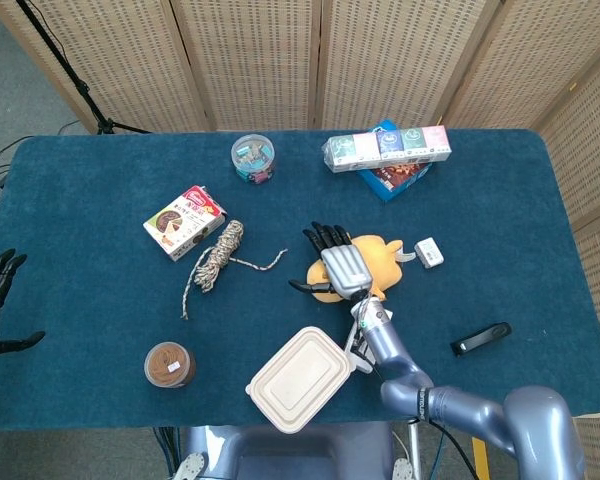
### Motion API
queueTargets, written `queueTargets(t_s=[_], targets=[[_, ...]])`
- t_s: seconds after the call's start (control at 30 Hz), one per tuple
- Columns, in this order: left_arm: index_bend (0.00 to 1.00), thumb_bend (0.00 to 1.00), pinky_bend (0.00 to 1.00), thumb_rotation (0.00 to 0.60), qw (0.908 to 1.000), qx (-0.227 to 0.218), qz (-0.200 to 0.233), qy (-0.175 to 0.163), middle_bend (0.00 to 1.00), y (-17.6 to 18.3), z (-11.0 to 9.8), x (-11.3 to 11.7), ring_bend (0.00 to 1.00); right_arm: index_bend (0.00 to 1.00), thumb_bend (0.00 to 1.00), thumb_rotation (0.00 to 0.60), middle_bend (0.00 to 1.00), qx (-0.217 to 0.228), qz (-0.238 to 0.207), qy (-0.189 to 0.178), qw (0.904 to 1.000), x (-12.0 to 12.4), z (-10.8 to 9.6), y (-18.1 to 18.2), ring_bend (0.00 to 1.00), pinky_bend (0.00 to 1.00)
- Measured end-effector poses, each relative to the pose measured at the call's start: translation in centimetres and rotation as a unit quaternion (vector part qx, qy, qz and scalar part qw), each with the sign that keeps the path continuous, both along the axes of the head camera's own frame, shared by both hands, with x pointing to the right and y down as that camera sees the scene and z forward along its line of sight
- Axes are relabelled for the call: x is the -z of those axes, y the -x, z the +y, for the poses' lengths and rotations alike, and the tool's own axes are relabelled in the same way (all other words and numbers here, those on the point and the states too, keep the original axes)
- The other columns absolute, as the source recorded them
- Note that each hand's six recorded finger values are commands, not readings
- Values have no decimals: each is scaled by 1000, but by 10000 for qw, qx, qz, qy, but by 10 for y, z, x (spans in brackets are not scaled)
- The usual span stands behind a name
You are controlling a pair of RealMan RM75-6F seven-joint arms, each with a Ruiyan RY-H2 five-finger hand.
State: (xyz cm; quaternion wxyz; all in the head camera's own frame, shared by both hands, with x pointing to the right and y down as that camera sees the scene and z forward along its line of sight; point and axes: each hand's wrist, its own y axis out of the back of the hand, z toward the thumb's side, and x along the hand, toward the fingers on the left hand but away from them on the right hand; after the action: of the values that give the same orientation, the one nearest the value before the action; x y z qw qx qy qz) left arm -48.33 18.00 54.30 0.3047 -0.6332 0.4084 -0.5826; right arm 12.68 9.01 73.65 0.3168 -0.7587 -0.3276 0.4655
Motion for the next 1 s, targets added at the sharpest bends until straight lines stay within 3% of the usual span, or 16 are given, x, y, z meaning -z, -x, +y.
queueTargets(t_s=[0.5, 1.0], targets=[[0, 0, 0, 600, 10000, -25, -54, 35, 0, -3, 0, -3, 0, 0, 0, 32, 0, -743, 227, -21, 9970, 4, -27, -75, 0, 0], [0, 0, 0, 600, 10000, -32, -4, 34, 0, -3, 1, -1, 0, 0, 0, 32, 0, -697, -317, 167, 9969, 33, -13, -57, 0, 0]])
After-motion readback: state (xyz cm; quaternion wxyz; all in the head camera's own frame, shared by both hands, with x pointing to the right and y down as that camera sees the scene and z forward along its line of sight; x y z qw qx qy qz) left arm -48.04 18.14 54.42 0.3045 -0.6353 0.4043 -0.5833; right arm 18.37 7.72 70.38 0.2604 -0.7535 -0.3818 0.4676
